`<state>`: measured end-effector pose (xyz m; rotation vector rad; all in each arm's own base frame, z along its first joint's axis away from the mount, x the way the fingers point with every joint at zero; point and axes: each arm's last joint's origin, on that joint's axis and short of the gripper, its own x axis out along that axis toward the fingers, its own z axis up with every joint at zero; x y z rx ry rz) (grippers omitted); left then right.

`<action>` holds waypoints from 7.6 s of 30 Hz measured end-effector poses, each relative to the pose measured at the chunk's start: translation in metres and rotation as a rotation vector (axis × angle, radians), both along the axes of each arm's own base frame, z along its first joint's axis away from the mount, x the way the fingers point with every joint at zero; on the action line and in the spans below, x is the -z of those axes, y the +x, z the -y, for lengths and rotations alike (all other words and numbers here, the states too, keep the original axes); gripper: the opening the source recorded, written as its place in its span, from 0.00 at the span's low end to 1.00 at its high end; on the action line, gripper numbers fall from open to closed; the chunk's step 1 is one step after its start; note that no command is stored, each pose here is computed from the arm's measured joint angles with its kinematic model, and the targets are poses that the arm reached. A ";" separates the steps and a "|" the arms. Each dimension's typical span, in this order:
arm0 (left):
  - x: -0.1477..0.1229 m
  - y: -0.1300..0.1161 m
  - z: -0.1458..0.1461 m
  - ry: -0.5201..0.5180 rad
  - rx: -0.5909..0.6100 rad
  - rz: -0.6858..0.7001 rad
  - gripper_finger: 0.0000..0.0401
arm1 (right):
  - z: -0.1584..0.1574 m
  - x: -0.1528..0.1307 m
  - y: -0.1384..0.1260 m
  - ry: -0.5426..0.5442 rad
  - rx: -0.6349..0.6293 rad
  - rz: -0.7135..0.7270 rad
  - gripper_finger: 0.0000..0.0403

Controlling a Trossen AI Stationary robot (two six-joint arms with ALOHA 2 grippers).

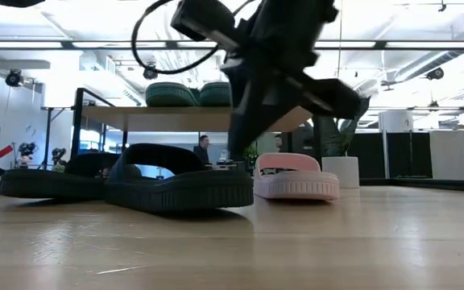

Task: Pick and place slides into the shelf
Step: Move the black slide under the shelf

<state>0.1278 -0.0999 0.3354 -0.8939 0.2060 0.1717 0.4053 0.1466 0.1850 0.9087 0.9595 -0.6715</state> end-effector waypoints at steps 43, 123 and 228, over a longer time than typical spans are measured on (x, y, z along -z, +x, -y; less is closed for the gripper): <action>-0.001 -0.002 -0.002 0.000 0.002 0.007 0.00 | 0.003 0.026 0.035 0.017 -0.032 0.233 0.02; 0.171 0.071 0.038 0.757 0.076 -0.857 0.00 | -0.049 0.004 0.023 0.066 -0.054 0.386 0.02; 0.102 0.002 -0.005 0.059 0.115 -0.744 0.00 | -0.031 0.016 0.010 -0.011 -0.050 0.146 0.02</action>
